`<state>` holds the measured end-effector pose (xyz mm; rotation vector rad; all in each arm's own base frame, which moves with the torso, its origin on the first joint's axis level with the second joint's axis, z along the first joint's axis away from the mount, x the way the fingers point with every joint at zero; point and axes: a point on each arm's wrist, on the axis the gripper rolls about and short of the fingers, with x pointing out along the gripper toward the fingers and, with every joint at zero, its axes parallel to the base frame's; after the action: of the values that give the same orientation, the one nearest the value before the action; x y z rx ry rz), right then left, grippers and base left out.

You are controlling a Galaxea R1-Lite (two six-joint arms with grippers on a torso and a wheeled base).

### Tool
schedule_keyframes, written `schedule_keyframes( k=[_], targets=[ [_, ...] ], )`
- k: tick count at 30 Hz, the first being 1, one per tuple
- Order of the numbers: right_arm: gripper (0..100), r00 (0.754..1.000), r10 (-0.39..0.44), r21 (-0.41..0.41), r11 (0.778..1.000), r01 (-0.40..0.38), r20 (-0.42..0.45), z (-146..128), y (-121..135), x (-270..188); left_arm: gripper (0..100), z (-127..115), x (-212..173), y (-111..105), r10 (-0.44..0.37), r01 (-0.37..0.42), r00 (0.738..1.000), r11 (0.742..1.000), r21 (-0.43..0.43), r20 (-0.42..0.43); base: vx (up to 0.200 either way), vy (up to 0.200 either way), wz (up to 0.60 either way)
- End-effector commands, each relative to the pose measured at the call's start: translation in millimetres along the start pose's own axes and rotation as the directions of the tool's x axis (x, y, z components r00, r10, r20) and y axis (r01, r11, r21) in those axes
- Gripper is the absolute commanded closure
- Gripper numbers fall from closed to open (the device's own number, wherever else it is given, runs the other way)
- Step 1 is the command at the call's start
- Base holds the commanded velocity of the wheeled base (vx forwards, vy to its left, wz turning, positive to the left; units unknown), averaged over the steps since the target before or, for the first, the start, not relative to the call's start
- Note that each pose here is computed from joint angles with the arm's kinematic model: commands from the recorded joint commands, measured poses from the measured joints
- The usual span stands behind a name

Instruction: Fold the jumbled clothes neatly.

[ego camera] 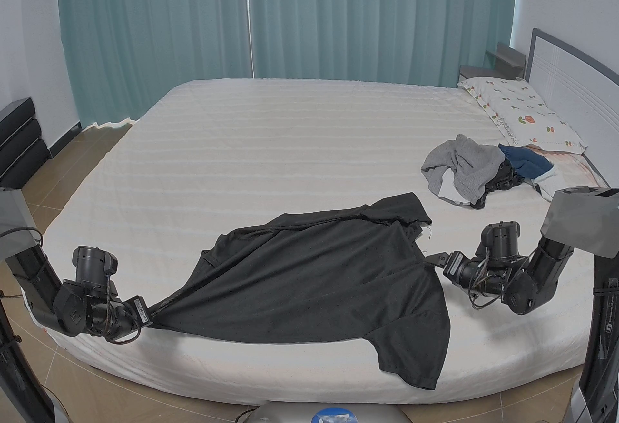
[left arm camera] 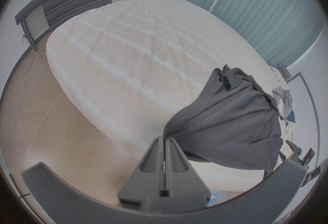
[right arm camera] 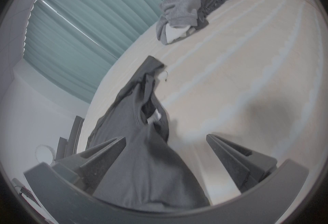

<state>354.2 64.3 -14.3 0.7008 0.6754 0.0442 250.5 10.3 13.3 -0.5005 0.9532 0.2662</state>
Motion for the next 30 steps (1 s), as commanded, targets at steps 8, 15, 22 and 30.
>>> schedule_keyframes(
  k=[8,15,22,30],
  targets=[
    [0,0.978,-0.011,-0.089,0.996,-0.007,-0.206,-64,-19,-67,100,-9,0,-5,-0.019,0.019,0.999,1.0,0.024,-0.036,0.0,0.0,0.0],
    [0,0.967,-0.015,-0.111,0.994,-0.014,-0.253,-82,-18,-61,100,-11,-2,-5,-0.021,0.022,0.999,0.999,0.028,-0.038,0.0,0.0,0.0],
    [0,0.967,-0.056,-0.131,0.991,0.024,-0.249,-87,-22,-59,100,-12,-1,-7,-0.026,0.027,0.999,0.999,0.035,-0.043,0.0,0.0,0.0],
    [100,0.967,-0.126,-0.152,0.984,0.093,-0.224,-85,-27,-72,100,-14,-3,-6,-0.022,0.024,0.999,0.999,0.04,-0.05,0.0,0.0,0.0]
  ],
)
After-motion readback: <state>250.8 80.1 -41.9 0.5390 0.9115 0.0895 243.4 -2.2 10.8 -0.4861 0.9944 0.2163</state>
